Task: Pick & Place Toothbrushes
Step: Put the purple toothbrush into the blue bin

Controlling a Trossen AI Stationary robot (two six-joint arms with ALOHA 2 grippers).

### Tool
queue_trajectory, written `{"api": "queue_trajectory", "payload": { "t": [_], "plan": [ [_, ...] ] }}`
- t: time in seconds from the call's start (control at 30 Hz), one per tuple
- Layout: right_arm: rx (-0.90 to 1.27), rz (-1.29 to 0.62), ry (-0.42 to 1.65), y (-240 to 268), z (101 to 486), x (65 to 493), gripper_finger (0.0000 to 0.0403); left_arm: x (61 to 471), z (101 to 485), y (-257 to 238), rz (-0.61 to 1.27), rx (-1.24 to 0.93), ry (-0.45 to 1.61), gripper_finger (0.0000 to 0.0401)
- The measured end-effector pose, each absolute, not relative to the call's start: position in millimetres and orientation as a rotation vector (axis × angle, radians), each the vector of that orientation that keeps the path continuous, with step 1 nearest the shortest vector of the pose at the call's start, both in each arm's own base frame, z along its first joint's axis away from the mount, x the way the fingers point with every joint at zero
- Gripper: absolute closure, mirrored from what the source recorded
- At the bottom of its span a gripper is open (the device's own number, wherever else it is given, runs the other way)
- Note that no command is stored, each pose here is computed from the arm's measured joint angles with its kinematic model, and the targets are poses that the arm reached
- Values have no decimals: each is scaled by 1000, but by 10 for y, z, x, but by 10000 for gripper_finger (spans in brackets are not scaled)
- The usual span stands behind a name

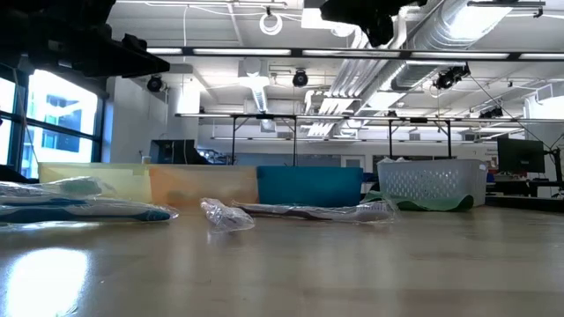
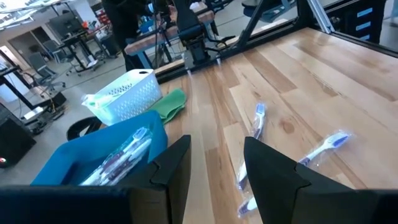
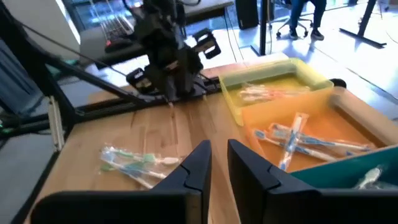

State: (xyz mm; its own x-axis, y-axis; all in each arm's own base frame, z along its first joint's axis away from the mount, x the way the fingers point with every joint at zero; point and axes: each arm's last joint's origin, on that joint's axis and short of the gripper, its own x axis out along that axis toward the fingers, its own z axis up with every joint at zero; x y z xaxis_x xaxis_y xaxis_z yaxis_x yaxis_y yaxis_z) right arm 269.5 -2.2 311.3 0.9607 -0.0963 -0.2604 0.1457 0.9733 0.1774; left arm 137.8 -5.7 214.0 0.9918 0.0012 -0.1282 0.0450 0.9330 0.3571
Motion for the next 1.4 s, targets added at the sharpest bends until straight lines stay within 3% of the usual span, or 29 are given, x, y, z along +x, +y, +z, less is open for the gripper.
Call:
{"api": "queue_trajectory", "payload": {
  "t": [0.27,0.77,1.2,1.4],
  "plan": [
    [105,-132,384,220,3149,2994,374,1377,2124,-57,-30,427,143,258],
    [82,-191,813,274,2816,3609,377,1376,2123,-61,-53,548,139,258],
    [136,-21,1004,362,2519,3767,376,1376,2127,-61,-52,569,135,258],
    [135,-14,1084,412,2241,3862,335,1378,2141,-61,-49,588,120,258]
  ]
}}
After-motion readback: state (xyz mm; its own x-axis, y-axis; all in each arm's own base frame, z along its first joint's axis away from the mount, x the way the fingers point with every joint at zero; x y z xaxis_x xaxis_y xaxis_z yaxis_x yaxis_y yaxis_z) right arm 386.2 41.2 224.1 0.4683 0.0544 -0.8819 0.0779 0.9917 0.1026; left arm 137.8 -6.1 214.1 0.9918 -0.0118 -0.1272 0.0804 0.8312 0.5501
